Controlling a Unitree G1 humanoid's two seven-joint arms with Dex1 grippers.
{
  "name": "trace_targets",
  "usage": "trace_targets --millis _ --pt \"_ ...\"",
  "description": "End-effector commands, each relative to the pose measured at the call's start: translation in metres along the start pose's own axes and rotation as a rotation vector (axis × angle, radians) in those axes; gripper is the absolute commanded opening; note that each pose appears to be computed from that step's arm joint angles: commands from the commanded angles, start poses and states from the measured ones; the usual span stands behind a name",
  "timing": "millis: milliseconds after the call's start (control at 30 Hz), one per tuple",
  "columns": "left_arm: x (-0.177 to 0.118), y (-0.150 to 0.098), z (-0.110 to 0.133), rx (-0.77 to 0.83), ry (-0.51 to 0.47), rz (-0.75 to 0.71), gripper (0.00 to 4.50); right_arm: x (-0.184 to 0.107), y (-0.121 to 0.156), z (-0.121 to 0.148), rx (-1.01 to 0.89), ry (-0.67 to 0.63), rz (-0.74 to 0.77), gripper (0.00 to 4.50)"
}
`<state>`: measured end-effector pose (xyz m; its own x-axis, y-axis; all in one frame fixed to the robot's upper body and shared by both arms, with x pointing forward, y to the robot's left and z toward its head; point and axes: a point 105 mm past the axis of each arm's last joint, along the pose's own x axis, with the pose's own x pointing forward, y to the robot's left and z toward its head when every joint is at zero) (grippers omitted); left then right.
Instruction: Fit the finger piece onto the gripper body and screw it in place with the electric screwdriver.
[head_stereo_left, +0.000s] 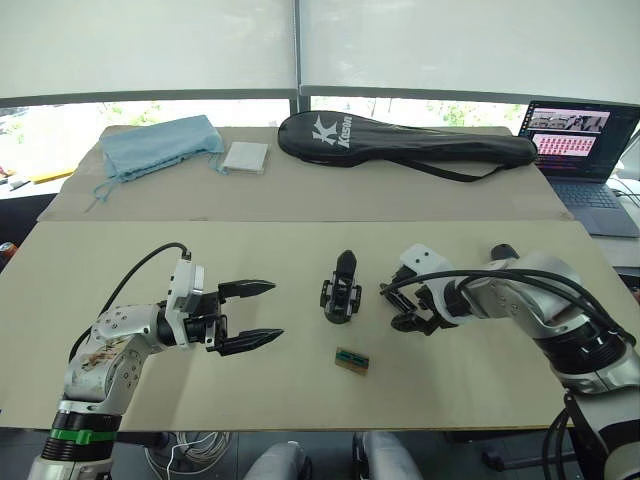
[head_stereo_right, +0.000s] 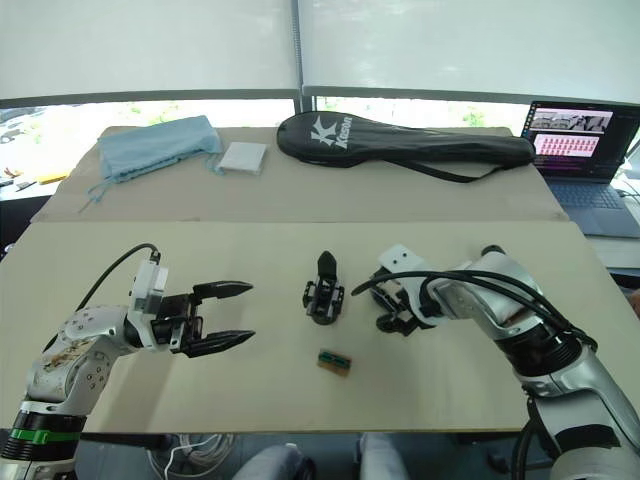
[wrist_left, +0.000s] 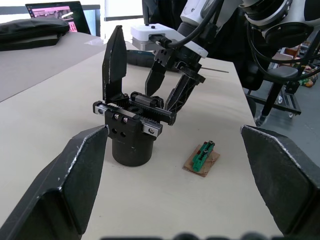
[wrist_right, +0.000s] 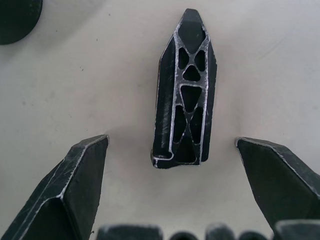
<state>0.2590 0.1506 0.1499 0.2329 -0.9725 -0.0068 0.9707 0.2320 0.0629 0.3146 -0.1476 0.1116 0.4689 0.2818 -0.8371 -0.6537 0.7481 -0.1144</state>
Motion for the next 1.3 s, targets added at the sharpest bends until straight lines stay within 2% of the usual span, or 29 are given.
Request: trace_targets --millis 33,133,367,400,600,733,900,1033,1133,1300 --pt "0.001 -0.004 0.010 0.049 -0.015 -0.028 4.45 0.007 0.002 -0.001 -0.009 0.005 0.007 4.50" --pt "0.001 -0.004 0.010 0.048 -0.015 -0.029 4.50 0.008 0.002 -0.001 -0.014 0.006 0.010 3.71" --pt "-0.001 -0.004 0.010 0.051 -0.014 -0.026 4.50 0.008 0.005 -0.005 -0.040 0.010 0.025 1.22" --pt "-0.002 -0.003 0.010 0.052 -0.014 -0.025 4.50 0.007 0.004 -0.005 -0.047 0.007 0.022 1.12" --pt "0.001 -0.003 0.024 0.052 -0.063 -0.020 4.50 -0.015 -0.008 -0.005 -0.110 -0.080 -0.020 1.12" --pt "0.007 -0.005 0.035 0.049 -0.096 -0.027 4.50 -0.038 -0.017 -0.012 -0.040 -0.158 -0.065 1.12" --pt "0.023 0.001 0.056 0.021 -0.181 0.002 4.50 -0.090 -0.020 0.003 -0.002 -0.512 -0.171 1.12" --pt "0.041 0.014 0.088 -0.069 -0.294 0.028 4.50 -0.125 -0.011 0.027 -0.118 -0.777 -0.291 1.12" --pt "0.058 0.031 0.112 -0.166 -0.386 0.093 4.50 -0.138 0.001 0.045 -0.235 -0.886 -0.372 1.12" --pt "0.086 0.042 0.129 -0.322 -0.439 0.128 4.50 -0.142 0.023 0.077 -0.371 -1.012 -0.449 1.12"
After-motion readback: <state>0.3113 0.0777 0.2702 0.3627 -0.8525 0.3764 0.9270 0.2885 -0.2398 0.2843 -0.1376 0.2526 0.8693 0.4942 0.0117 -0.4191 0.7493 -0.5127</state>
